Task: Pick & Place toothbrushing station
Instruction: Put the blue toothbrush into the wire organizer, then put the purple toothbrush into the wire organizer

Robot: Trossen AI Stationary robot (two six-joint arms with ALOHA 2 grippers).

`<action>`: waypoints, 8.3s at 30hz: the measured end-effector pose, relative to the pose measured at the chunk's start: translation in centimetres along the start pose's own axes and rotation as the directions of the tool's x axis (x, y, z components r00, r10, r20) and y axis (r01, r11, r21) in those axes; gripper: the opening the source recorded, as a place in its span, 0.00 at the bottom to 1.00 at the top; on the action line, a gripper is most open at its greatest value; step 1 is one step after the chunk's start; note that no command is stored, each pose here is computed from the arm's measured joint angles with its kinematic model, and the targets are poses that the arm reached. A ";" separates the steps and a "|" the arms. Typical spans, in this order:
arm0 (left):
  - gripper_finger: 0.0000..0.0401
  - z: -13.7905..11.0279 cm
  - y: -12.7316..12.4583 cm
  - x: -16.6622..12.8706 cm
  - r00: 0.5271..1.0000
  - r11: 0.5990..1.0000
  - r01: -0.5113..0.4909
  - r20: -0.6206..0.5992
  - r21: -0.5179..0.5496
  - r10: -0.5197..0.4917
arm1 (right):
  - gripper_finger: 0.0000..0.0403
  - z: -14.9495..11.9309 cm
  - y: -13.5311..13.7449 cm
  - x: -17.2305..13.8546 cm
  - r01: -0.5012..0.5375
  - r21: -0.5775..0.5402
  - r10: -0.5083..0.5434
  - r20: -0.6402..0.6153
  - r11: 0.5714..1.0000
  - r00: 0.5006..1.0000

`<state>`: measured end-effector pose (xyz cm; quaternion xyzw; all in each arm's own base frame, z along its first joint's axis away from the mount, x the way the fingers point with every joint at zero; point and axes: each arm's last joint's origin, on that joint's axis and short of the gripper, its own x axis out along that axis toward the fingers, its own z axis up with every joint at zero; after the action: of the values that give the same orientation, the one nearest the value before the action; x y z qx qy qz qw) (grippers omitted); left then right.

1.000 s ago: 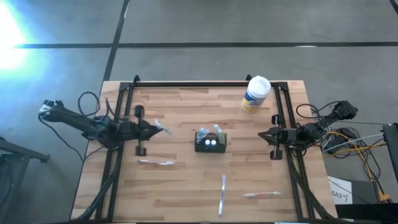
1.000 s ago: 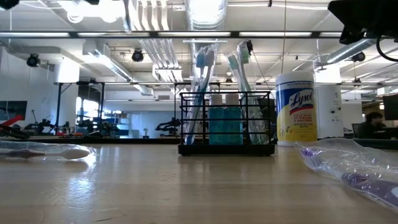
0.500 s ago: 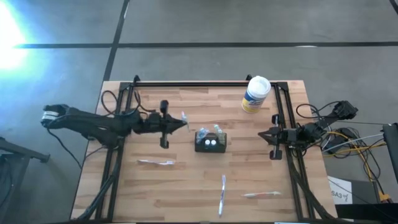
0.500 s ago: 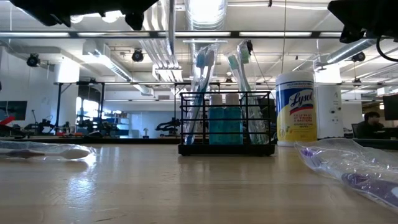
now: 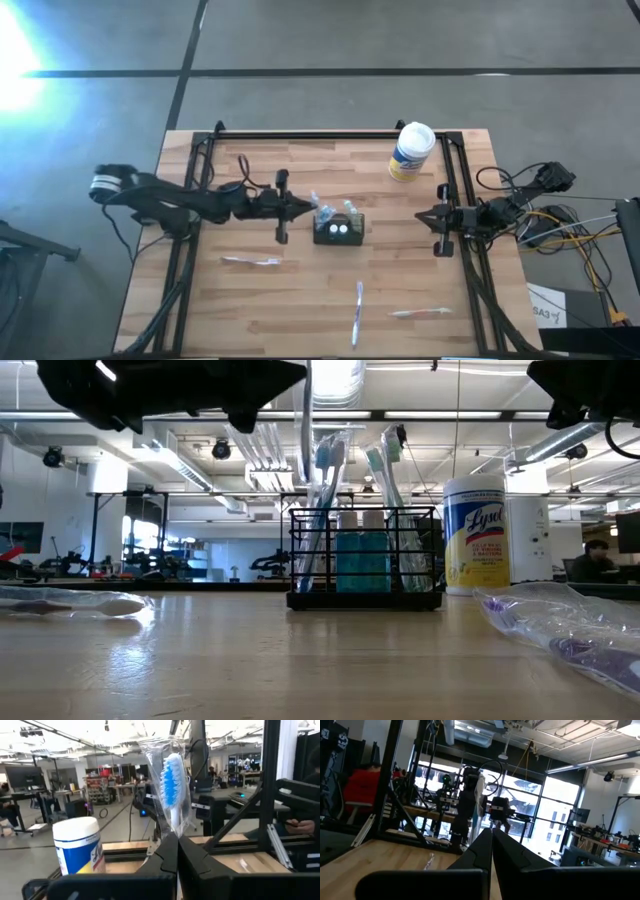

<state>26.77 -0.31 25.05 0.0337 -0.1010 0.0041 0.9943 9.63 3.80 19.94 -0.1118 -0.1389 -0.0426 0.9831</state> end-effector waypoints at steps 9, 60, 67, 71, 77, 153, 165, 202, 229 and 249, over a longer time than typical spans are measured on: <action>0.00 -2.8 0.5 1.0 0.999 1.000 -0.021 -0.038 0.009 0.022 | 0.02 0.0 0.0 0.0 0.000 -0.003 0.000 0.000 1.000 1.000; 0.01 -9.8 0.1 -0.5 0.970 1.000 -0.012 -0.244 0.014 0.015 | 0.02 0.0 0.0 0.0 -0.001 0.000 0.001 0.000 1.000 1.000; 0.08 -9.1 0.2 -0.6 0.974 0.998 -0.044 -0.224 -0.035 0.035 | 0.02 0.0 0.0 0.0 -0.001 0.000 0.001 0.000 1.000 1.000; 0.18 -9.2 0.2 -0.6 0.971 0.998 -0.043 -0.238 -0.034 0.034 | 0.02 0.0 0.0 0.0 -0.001 0.000 0.001 0.000 1.000 1.000; 0.40 -9.8 0.1 -0.7 0.956 0.999 -0.009 -0.295 -0.036 -0.001 | 0.02 0.0 0.0 0.0 -0.001 0.000 0.001 0.000 1.000 1.000; 0.01 -3.0 0.1 -15.7 0.981 0.985 -0.047 -0.191 -0.166 0.015 | 0.02 0.0 0.0 0.0 -0.001 0.053 0.001 0.000 0.999 1.000; 0.01 -3.6 0.0 -16.3 0.991 0.983 -0.025 -0.133 -0.182 0.000 | 0.02 0.0 0.0 0.0 -0.001 0.053 0.001 0.000 0.999 1.000; 0.00 6.9 -1.9 -12.4 0.808 0.972 -0.086 -0.586 -0.218 -0.060 | 0.02 0.0 0.0 0.0 -0.001 0.075 0.001 -0.001 0.997 1.000; 0.53 -1.7 -9.8 -4.6 0.087 0.979 -0.149 -0.988 -0.138 -0.126 | 0.02 -0.1 0.1 0.0 -0.003 0.083 0.003 -0.007 0.997 1.000; 0.52 -6.7 -10.8 -3.9 -0.078 0.995 -0.098 -0.997 -0.001 -0.009 | 0.02 -0.1 0.1 0.0 -0.003 0.083 0.003 -0.006 0.997 1.000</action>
<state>24.43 -10.63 17.02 -0.0198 0.6596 0.0566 0.7492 9.69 3.83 19.86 -0.0711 -0.1373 -0.0358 0.9873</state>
